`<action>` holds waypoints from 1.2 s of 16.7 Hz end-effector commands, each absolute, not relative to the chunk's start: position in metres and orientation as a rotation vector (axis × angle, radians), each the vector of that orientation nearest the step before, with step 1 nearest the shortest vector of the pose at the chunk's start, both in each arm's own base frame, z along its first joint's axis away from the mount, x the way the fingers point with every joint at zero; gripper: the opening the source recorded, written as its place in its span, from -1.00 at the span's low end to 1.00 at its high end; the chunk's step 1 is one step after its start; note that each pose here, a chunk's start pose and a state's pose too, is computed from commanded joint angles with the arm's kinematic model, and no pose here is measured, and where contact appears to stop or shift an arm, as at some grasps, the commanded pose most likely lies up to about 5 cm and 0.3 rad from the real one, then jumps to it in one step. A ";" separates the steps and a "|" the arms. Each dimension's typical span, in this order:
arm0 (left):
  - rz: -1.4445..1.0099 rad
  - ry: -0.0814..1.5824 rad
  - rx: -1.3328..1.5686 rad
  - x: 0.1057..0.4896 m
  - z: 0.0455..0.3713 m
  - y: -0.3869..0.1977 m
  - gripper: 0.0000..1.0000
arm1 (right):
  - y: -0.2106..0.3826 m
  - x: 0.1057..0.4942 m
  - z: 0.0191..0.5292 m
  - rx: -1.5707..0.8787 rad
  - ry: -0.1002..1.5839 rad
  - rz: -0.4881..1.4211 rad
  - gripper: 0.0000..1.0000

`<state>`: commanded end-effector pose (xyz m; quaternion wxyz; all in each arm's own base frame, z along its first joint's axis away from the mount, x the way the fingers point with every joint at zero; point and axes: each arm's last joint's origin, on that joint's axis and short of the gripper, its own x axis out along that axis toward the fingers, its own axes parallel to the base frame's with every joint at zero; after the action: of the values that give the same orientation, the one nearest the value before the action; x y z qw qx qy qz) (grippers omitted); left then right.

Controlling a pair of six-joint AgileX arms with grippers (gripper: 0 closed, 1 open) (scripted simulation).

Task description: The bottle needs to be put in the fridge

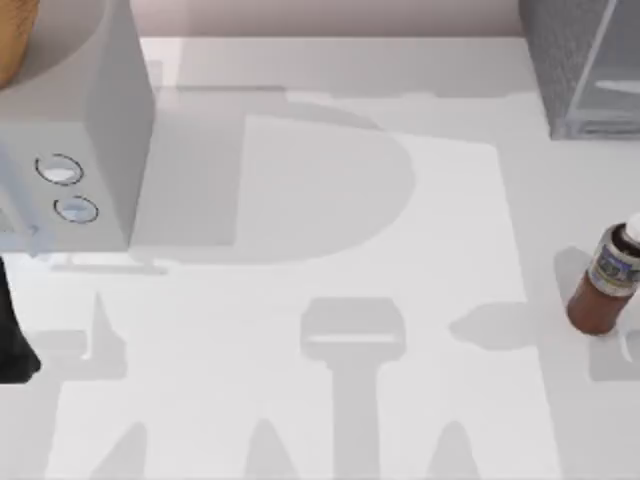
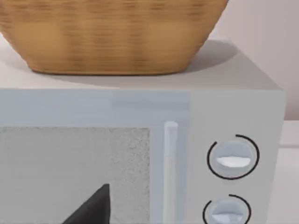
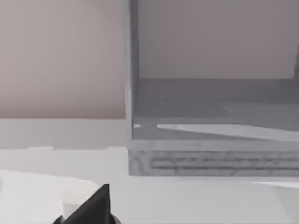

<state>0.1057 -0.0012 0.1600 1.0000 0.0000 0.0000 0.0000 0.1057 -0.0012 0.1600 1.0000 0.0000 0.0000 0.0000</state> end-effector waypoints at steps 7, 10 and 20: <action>0.000 0.000 0.000 0.106 0.160 -0.001 1.00 | -0.004 0.113 0.171 -0.010 -0.022 0.040 1.00; 0.000 0.000 0.000 0.106 0.160 -0.001 1.00 | -0.006 0.126 0.177 -0.023 -0.021 0.109 1.00; 0.000 0.000 0.000 0.106 0.160 -0.001 1.00 | -0.032 0.186 0.148 -0.059 0.071 0.469 1.00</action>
<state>0.1057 -0.0012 0.1600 1.0000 0.0000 0.0000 0.0000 0.1860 -0.0324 0.1478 0.9716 -0.0291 0.0354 0.2323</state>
